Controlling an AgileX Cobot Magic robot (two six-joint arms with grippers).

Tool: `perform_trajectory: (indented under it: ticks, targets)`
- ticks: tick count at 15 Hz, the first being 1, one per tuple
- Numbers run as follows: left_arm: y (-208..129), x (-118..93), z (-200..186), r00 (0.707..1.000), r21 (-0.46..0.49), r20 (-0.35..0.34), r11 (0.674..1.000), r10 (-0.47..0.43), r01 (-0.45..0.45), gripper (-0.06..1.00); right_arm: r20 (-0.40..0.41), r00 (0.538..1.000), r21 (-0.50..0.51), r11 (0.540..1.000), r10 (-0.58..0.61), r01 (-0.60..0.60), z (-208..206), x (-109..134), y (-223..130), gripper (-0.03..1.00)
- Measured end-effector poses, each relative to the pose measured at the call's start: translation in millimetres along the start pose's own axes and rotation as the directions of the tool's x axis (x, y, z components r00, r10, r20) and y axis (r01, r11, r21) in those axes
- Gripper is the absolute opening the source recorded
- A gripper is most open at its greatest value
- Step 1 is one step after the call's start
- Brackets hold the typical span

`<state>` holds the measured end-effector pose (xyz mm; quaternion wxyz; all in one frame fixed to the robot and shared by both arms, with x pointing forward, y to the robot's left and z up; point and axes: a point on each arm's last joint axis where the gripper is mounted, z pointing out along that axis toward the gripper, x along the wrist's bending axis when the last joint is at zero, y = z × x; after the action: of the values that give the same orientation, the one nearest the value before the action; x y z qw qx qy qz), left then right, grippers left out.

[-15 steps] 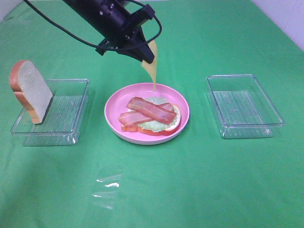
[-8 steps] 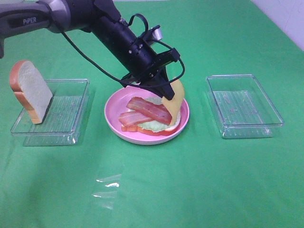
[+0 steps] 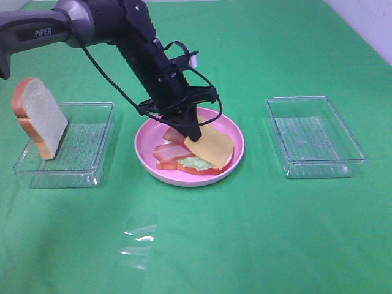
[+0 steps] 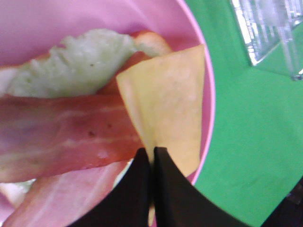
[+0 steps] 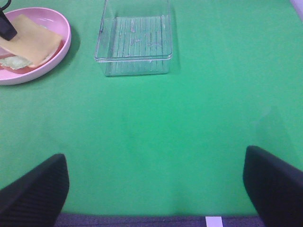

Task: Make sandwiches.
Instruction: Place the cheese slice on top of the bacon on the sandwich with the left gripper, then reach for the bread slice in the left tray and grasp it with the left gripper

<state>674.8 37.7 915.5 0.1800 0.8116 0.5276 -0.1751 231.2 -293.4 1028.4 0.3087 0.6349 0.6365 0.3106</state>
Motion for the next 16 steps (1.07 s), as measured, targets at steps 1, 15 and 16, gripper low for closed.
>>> perform_trajectory:
  ticks: [1,15,16]
  targets:
    - [0,1,0,1.0,0.001,-0.009,1.0,0.001,-0.001,0.0,0.0,1.0,0.0,1.0,0.0,0.0,0,0,0,0.95]
    - [13,2,-24,0.988,-0.085,-0.15,0.996,-0.038,0.025,0.76,0.0,1.0,0.0,1.0,0.0,0.0,0,0,0,0.95]
    - [13,3,-25,0.986,-0.086,-0.165,0.996,-0.034,0.02,0.93,0.0,1.0,0.0,1.0,0.0,0.0,0,0,0,0.95]
